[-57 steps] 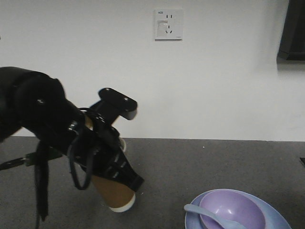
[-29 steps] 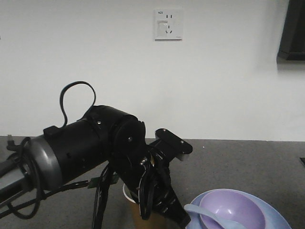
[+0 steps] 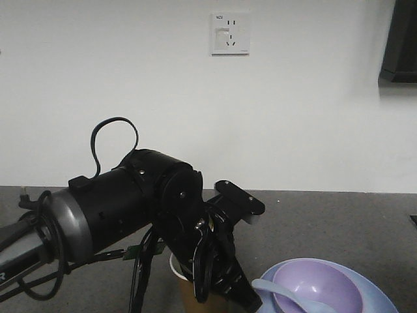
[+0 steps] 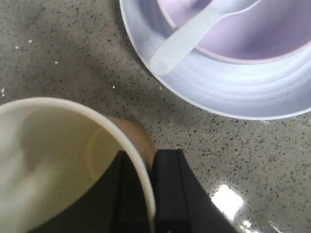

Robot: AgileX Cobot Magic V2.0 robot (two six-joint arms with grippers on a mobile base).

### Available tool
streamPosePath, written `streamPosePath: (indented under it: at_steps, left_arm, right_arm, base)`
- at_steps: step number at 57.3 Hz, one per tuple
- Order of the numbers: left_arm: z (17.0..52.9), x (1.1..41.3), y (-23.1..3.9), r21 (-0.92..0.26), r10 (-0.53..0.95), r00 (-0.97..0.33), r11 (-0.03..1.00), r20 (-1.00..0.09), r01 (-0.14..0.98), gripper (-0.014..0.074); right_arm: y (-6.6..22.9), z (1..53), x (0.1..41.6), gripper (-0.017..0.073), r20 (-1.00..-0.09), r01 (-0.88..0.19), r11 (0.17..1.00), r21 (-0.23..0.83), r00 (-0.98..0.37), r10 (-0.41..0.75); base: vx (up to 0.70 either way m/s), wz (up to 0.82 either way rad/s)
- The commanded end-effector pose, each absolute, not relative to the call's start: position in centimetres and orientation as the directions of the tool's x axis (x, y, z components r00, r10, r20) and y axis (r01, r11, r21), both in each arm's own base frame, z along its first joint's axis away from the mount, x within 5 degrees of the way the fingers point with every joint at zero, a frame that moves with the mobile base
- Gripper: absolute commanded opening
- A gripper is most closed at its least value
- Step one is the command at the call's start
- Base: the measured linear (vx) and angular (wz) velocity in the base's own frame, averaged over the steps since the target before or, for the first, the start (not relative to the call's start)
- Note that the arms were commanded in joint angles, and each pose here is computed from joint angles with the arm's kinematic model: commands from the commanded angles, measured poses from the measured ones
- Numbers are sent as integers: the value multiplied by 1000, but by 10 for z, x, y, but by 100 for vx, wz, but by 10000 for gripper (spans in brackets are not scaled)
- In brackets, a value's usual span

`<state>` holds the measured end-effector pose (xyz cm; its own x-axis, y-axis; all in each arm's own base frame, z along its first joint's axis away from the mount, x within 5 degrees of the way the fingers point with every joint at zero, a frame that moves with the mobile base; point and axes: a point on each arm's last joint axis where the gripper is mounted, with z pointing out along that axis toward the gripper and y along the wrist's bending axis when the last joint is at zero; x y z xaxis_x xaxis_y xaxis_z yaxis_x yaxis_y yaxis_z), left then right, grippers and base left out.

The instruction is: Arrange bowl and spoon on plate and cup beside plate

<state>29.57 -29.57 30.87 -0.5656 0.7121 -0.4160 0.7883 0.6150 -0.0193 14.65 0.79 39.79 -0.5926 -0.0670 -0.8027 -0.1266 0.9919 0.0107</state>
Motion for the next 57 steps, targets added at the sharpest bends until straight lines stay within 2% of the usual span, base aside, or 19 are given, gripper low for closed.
streamPosePath:
  at_steps: [1, 14, 23, 35, 49, 54, 57]
  left_arm:
    - [343, 290, -295, -17, 655, -527, 618, -541, 786, 218]
    - [344, 291, -295, -17, 653, -527, 619, -544, 785, 404]
    - [348, 290, -295, -10, 652, -513, 613, -558, 790, 463]
    - [370, 287, -292, -3, 636, -495, 612, -593, 791, 468]
    - [424, 273, -278, 15, 591, -445, 611, -673, 791, 463]
    - [447, 265, -266, 56, 576, -409, 623, -707, 780, 426]
    - [460, 261, -256, 105, 575, -381, 638, -724, 762, 362]
  right_arm:
    - [6, 412, 148, -11, -862, -112, 994, -3, -504, -60]
    - [6, 412, 148, -11, -862, -112, 994, -3, -504, -60]
    - [6, 412, 148, -11, -862, -112, 994, -3, -504, -60]
    - [6, 412, 148, -11, -862, -112, 994, -3, -504, -60]
    - [6, 412, 148, -11, -861, -112, 994, -3, -505, -60]
    - [6, 412, 148, -11, -860, -113, 994, -3, -507, -60]
    - [6, 412, 148, -11, -860, -113, 994, -3, -507, -60]
  base:
    - [0, 0]
    - [0, 0]
    - [0, 0]
    - [0, 0]
    - [0, 0]
    - [0, 0]
    - [0, 0]
